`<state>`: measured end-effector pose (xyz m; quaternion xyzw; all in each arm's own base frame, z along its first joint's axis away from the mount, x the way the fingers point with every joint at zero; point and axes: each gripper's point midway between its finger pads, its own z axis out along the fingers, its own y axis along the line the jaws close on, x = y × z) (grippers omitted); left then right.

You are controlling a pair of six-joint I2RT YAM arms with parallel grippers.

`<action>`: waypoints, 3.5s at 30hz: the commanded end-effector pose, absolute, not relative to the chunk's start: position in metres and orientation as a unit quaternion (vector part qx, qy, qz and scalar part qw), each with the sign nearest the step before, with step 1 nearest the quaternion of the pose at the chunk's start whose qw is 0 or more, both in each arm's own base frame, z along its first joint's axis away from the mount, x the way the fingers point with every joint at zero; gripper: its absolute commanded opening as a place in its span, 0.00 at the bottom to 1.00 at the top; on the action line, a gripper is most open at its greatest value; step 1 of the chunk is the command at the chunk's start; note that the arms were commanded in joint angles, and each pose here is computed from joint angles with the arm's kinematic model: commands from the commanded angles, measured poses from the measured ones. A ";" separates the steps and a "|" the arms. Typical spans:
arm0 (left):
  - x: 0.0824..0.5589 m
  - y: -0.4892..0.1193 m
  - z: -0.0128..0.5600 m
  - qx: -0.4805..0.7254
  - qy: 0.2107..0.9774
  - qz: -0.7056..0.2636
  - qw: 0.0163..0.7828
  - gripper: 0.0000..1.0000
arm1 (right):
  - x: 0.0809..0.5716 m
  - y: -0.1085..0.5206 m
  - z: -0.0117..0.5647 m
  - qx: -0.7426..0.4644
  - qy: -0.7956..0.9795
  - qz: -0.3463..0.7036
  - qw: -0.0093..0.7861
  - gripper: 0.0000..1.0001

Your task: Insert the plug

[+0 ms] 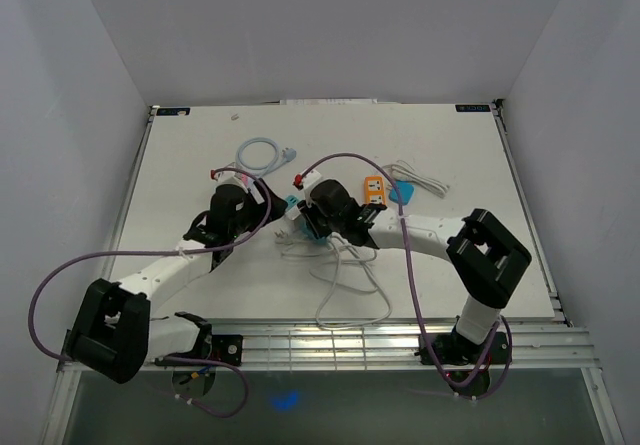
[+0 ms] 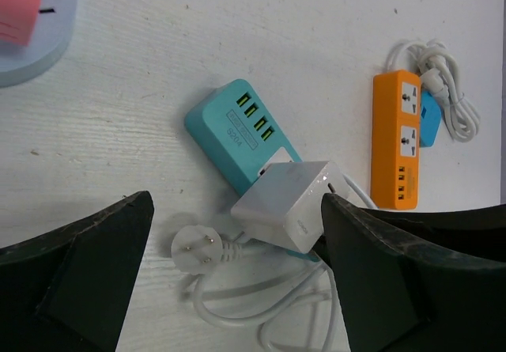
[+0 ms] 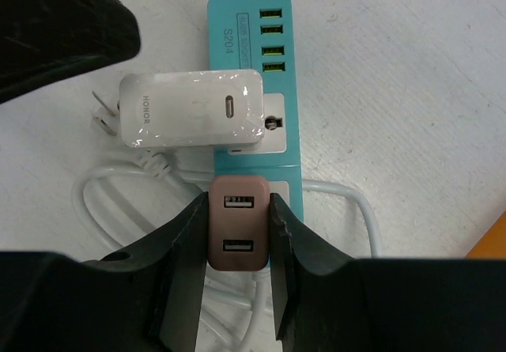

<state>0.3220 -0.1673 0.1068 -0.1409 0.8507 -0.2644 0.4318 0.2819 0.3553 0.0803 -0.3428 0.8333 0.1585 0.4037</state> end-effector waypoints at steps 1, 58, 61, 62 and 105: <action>0.322 -0.145 0.122 -0.177 0.850 -0.231 0.439 0.98 | 0.262 0.307 0.011 -0.356 0.890 0.073 0.275 0.08; 0.306 -0.166 0.215 -0.099 0.807 -0.336 0.477 0.98 | 0.381 0.168 0.083 -0.075 0.944 0.042 0.320 0.89; 0.306 -0.168 0.214 -0.097 0.807 -0.337 0.475 0.98 | 0.386 0.175 0.072 -0.076 0.946 0.049 0.312 0.92; 0.306 -0.169 0.214 -0.095 0.807 -0.340 0.473 0.98 | 0.385 0.175 0.069 -0.075 0.946 0.050 0.311 0.93; 0.302 -0.183 0.211 -0.070 0.806 -0.356 0.467 0.98 | 0.343 0.160 0.095 -0.047 0.946 0.073 0.311 0.88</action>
